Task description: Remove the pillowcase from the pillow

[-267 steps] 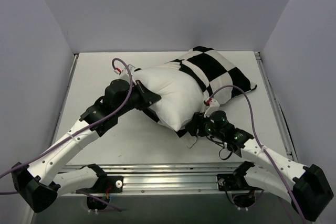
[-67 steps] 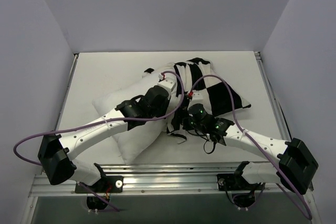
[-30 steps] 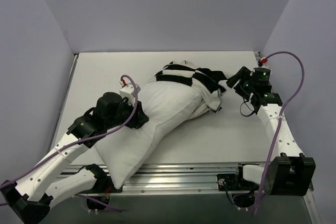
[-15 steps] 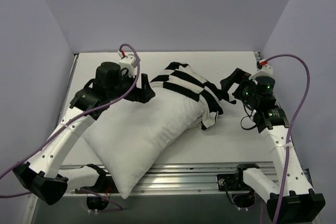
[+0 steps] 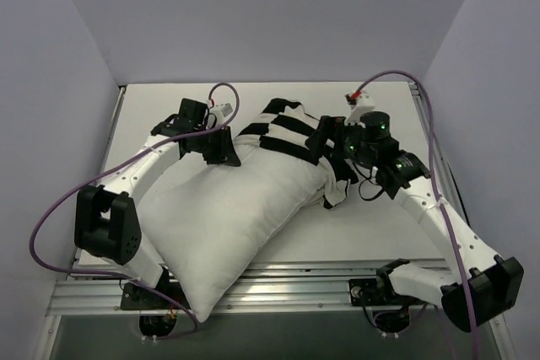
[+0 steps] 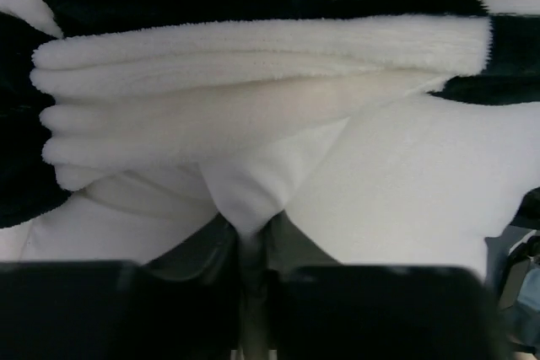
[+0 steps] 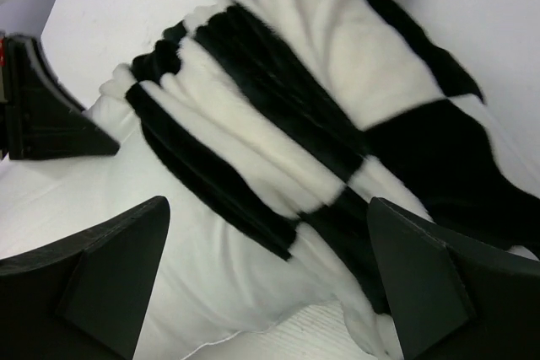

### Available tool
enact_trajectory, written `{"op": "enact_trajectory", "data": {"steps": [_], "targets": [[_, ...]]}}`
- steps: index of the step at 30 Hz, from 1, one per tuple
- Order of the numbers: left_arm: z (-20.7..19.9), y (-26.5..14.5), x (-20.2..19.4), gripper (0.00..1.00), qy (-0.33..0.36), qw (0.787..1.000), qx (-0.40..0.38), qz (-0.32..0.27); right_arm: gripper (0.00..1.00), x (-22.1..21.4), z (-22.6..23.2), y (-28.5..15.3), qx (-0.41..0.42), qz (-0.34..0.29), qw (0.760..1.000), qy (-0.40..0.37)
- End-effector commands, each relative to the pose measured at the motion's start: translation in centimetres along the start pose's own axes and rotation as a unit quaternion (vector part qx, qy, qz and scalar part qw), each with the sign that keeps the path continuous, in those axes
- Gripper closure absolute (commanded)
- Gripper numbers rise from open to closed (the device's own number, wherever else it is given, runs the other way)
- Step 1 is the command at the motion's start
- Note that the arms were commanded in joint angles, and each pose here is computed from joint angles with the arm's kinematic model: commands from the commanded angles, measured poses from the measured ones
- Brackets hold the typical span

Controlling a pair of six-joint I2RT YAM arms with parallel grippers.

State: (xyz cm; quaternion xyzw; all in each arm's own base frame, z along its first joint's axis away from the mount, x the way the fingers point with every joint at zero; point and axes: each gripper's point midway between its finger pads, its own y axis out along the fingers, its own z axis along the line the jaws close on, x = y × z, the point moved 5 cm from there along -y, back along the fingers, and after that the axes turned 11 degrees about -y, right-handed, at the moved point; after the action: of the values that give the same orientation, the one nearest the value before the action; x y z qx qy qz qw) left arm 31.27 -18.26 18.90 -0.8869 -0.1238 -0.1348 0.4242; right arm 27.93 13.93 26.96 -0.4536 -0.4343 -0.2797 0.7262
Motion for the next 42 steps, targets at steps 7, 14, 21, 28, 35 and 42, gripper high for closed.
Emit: {"op": "enact_trajectory", "data": {"steps": [7, 14, 21, 28, 35, 42], "targets": [[-5.2, -5.8, 0.7, 0.98, 0.099, 0.99, -0.047, -0.089, 0.02, 5.1, 7.2, 5.9, 0.062, 0.014, 0.981, -0.184], [-8.8, -8.7, 0.2, 0.98, 0.165, 0.976, -0.039, -0.139, 0.01, 6.9, 11.0, 9.5, 0.104, 0.012, 0.969, -0.225], [-9.2, -9.0, 0.0, 0.98, 0.173, 0.973, -0.023, -0.152, 0.02, 3.6, 12.5, 11.8, 0.152, 0.066, 0.959, -0.229], [-9.5, -9.8, 0.2, 0.98, 0.169, 0.97, -0.02, -0.172, 0.2, -1.9, 10.6, 13.7, 0.132, 0.154, 0.949, -0.242], [-9.3, -12.0, -0.4, 0.98, 0.164, 0.966, -0.008, -0.2, 1.0, -4.2, 6.1, 14.6, 0.029, 0.197, 0.948, -0.248], [-7.8, -15.0, -1.9, 0.98, 0.145, 0.965, 0.042, -0.213, 1.0, 2.3, -5.8, 12.4, -0.169, 0.138, 0.967, -0.134]]}}
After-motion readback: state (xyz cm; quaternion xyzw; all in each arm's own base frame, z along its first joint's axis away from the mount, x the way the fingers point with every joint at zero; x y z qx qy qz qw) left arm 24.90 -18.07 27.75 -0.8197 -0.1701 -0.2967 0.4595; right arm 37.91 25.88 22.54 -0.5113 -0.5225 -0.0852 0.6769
